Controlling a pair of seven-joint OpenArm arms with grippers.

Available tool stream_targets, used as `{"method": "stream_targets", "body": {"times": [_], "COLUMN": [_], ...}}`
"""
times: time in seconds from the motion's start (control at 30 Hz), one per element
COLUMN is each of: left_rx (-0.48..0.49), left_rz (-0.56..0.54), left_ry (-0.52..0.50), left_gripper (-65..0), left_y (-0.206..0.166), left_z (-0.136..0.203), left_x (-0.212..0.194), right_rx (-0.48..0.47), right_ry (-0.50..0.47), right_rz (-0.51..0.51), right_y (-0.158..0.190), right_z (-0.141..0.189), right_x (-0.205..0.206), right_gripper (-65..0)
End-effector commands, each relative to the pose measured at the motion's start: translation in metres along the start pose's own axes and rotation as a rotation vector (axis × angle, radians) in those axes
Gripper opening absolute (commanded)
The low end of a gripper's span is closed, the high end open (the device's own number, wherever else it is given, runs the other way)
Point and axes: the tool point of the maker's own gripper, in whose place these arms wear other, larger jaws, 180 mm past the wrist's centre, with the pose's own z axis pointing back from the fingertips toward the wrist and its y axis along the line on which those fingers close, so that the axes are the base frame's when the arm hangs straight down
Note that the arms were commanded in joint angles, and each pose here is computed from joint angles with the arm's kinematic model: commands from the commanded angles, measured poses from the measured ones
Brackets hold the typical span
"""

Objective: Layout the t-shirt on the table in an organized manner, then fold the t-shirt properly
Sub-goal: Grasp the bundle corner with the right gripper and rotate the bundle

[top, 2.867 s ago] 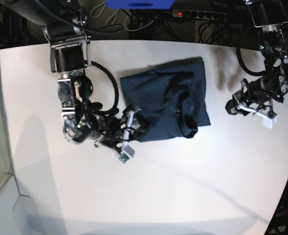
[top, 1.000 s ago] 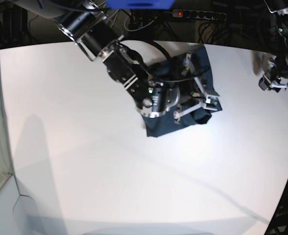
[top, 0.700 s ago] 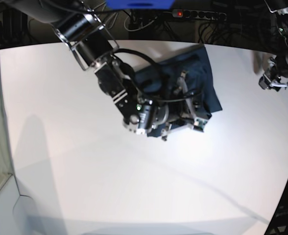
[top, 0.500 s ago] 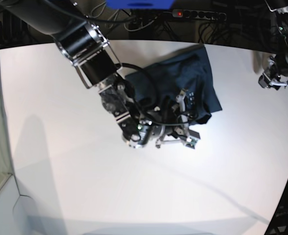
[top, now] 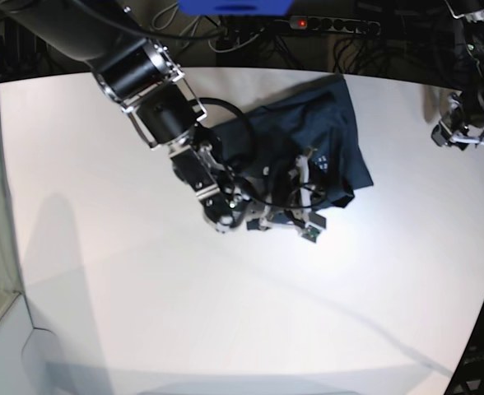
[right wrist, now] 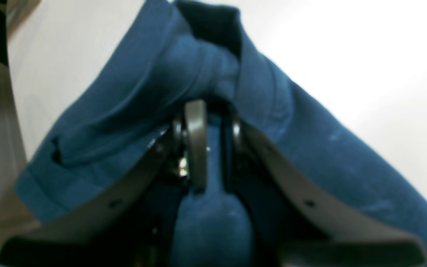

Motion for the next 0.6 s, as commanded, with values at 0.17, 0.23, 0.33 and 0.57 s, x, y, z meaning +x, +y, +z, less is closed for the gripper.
{"method": "stream_targets", "body": {"times": [0.17, 0.23, 0.33, 0.57], "left_rx": [-0.062, -0.076, -0.116, -0.215], "left_rz": [-0.046, -0.036, -0.047, -0.065], "left_ry": [0.037, 0.044, 0.026, -0.020], "left_gripper": [-37.8, -37.7, -37.5, -37.3], "left_y": [-0.028, -0.033, -0.051, -0.092], "left_z": [-0.010, -0.011, -0.008, 0.005], "left_x": [-0.012, -0.017, -0.020, -0.026], "right_rx": [0.164, 0.184, 0.185, 0.068], "right_ry": [-0.110, -0.106, -0.106, -0.104], "right_rz": [0.142, 0.220, 0.289, 0.251], "right_y": [0.066, 0.083, 0.099, 0.060], "right_z": [0.002, 0.007, 0.017, 0.053], "right_x": [0.062, 0.072, 0.081, 0.069], "right_gripper": [-58.0, -58.0, -58.1, -58.1]}}
